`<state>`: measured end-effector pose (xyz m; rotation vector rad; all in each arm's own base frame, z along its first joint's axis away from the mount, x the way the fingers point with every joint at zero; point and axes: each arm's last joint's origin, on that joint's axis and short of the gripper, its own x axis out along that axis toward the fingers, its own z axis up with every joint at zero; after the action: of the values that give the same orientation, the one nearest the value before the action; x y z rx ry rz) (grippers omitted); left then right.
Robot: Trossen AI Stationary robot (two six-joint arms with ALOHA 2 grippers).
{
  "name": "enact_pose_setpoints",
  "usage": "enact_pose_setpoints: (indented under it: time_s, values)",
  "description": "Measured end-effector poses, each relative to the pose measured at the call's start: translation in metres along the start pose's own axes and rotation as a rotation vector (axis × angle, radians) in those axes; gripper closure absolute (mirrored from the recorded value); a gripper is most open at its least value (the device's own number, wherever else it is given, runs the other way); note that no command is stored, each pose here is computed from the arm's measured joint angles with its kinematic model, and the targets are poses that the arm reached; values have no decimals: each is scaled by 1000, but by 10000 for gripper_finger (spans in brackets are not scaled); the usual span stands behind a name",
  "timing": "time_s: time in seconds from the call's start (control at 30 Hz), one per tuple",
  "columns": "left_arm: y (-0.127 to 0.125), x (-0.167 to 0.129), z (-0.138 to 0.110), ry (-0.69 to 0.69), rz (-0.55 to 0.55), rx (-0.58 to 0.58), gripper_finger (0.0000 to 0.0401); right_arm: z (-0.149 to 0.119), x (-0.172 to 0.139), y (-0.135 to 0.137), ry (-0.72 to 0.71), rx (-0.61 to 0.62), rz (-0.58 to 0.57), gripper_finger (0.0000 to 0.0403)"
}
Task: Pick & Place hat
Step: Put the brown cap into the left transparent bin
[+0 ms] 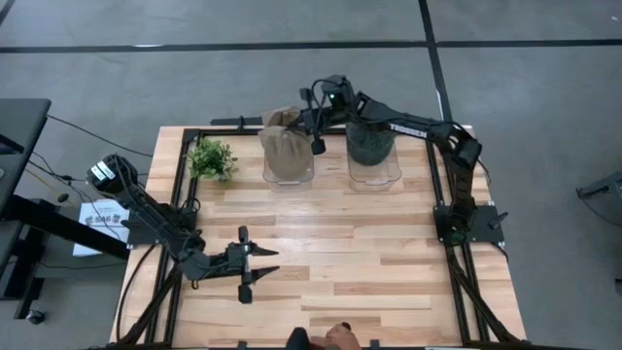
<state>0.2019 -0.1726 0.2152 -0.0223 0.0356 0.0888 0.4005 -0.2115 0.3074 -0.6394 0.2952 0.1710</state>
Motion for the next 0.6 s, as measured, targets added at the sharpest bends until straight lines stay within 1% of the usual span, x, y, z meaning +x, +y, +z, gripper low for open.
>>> enact_pose_setpoints:
  time_s: [0.13,0.37,0.6]
  values:
    - [1,1,-1,1,6,0,240,-8,-1,-6,5,1,-20,403]
    - [3,3,-1,3,2,7,240,-15,-7,-11,-16,15,1,403]
    - [8,8,0,3,17,5,240,-19,-7,-7,-20,28,31,403]
